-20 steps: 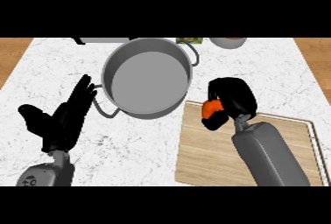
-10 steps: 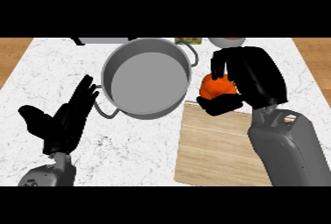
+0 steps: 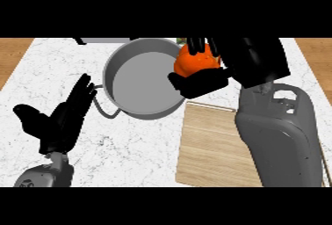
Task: Pick the squash from the tray and place it in the pot
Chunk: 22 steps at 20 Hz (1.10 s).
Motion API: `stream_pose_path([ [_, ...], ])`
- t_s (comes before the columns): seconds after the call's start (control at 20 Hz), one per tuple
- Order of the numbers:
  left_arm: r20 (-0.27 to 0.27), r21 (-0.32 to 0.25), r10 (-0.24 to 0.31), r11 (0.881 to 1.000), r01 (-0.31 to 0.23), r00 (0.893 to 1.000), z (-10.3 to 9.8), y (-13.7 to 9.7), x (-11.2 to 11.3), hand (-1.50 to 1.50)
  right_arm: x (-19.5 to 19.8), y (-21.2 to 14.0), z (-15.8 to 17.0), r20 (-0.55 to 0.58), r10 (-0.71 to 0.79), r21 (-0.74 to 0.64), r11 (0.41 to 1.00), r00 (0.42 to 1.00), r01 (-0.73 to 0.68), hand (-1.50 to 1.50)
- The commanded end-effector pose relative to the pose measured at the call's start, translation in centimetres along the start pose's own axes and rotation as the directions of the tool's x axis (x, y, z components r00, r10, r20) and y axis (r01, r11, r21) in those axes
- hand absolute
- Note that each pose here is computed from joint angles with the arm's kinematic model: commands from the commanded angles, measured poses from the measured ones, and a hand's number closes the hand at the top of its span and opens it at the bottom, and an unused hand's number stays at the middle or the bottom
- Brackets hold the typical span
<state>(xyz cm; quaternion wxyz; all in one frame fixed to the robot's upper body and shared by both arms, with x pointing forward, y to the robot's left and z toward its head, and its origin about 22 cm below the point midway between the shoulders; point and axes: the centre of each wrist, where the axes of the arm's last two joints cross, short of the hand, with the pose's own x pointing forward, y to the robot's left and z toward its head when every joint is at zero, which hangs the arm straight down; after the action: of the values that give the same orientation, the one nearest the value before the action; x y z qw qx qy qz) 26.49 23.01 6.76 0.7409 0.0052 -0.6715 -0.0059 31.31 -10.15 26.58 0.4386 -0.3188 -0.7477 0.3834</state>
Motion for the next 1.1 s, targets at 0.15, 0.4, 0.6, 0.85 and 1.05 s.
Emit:
stream_pose_path([
  [0.15, 0.0, -0.018, 0.004, 1.0, -0.004, 1.0, 0.0, -2.3, -2.2, 0.0, 2.5, 2.3, -4.4, -0.046, -0.024, 0.043, 0.999, 0.999, 0.026, 1.5],
  [0.4, -0.003, -0.008, -0.007, 1.0, 0.007, 1.0, -1.0, -1.4, -1.3, 0.0, 2.5, 4.7, -7.4, -0.107, 0.0, 0.067, 0.998, 0.994, 0.007, 1.5],
  [0.6, 0.019, -0.032, -0.012, 0.999, 0.013, 1.0, -0.1, -1.7, -1.0, 0.0, 1.5, 5.8, -9.8, -0.118, -0.014, 0.075, 0.997, 0.993, 0.023, 1.5],
  [0.85, 0.018, -0.03, -0.013, 0.999, 0.014, 1.0, -0.9, -1.0, -0.5, 0.0, 1.1, 9.8, -10.4, -0.071, 0.078, 0.152, 0.986, 0.994, -0.067, 1.5],
  [1.05, 0.011, -0.036, -0.001, 0.999, 0.001, 1.0, -1.0, -1.1, -0.2, 0.0, -1.3, 11.0, -10.0, -0.268, -0.119, 0.211, 0.961, 0.956, 0.179, -1.5],
])
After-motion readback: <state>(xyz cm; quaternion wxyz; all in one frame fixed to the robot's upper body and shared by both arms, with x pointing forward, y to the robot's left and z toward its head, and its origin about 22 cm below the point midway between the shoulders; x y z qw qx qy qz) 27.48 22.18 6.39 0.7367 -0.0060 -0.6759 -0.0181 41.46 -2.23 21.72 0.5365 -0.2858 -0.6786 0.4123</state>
